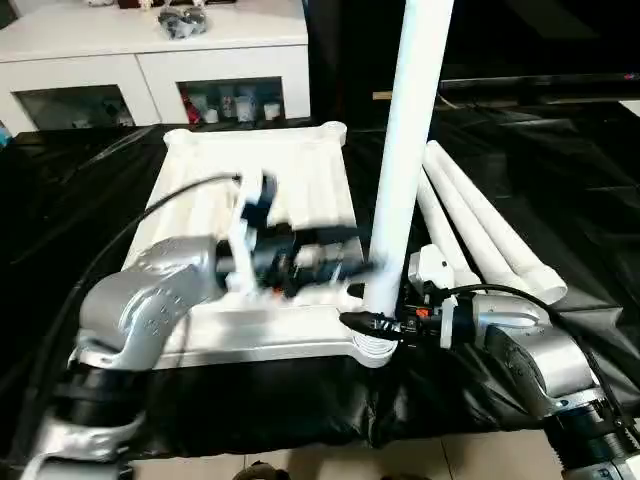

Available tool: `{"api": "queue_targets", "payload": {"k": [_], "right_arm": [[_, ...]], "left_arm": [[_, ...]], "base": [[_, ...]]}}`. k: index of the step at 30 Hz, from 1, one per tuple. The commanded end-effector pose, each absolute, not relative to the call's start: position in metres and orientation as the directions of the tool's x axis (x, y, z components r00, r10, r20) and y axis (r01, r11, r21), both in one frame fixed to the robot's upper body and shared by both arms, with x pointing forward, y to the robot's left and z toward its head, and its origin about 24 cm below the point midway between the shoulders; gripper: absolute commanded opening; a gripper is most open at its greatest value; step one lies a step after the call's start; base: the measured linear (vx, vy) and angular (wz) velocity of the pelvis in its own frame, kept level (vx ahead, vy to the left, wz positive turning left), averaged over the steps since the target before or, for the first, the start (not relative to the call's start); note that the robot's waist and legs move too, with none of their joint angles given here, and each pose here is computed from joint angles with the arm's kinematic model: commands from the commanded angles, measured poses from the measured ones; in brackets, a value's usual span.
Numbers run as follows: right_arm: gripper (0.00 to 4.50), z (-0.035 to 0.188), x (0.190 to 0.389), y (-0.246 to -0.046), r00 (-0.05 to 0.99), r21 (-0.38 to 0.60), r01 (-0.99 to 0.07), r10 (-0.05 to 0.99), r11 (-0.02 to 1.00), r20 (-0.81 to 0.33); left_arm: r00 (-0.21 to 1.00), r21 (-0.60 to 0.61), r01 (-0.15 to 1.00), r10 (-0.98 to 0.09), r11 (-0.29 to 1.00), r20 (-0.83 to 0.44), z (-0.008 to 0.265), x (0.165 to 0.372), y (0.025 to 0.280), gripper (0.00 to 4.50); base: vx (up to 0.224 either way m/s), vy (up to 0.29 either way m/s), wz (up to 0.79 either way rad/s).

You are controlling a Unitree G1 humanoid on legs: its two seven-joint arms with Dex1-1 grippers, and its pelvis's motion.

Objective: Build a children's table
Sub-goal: Insert table leg to table base

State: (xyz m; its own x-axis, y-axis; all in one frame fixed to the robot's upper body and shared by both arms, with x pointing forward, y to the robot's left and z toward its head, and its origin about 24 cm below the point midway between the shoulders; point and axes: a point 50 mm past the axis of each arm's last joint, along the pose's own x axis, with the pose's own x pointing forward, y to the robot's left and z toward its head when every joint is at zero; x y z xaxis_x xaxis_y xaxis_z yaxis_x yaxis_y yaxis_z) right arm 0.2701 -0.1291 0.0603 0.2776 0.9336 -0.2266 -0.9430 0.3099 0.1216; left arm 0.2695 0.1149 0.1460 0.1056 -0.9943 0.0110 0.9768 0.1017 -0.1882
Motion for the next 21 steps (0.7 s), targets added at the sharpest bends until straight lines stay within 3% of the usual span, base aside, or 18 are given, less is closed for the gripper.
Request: {"api": "queue_targets", "payload": {"k": [1, 4, 7, 13, 21], "right_arm": [[1.98, 0.052, 0.268, -0.134, 0.298, 0.139, -0.929, 0.917, 0.342, -0.267], [1.98, 0.051, 0.266, -0.135, 0.315, 0.116, -0.927, 0.909, 0.356, -0.272], [1.98, 0.050, 0.265, -0.135, 0.341, 0.094, -0.921, 0.900, 0.377, -0.273], [1.98, 0.046, 0.262, -0.135, 0.401, 0.056, -0.902, 0.879, 0.428, -0.257], [1.98, 0.043, 0.263, -0.140, 0.484, 0.044, -0.862, 0.845, 0.505, -0.228]], "left_arm": [[0.109, -0.152, 0.982, -0.994, 0.111, -0.023, 0.146, 0.270, 0.117, 2.82], [0.151, -0.081, 0.980, -0.948, 0.180, -0.280, 0.114, 0.272, 0.126, 2.82], [0.170, -0.065, 0.976, -0.918, 0.206, -0.357, 0.097, 0.272, 0.128, 2.82], [0.214, -0.042, 0.965, -0.871, 0.259, -0.442, 0.073, 0.274, 0.135, 2.82], [0.131, -0.099, 0.977, -0.896, 0.190, -0.425, 0.063, 0.266, 0.131, 2.82]], "base": [[0.000, 0.000, 0.00], [0.000, 0.000, 0.00], [0.000, 0.000, 0.00], [0.000, 0.000, 0.00], [0.000, 0.000, 0.00]]}}
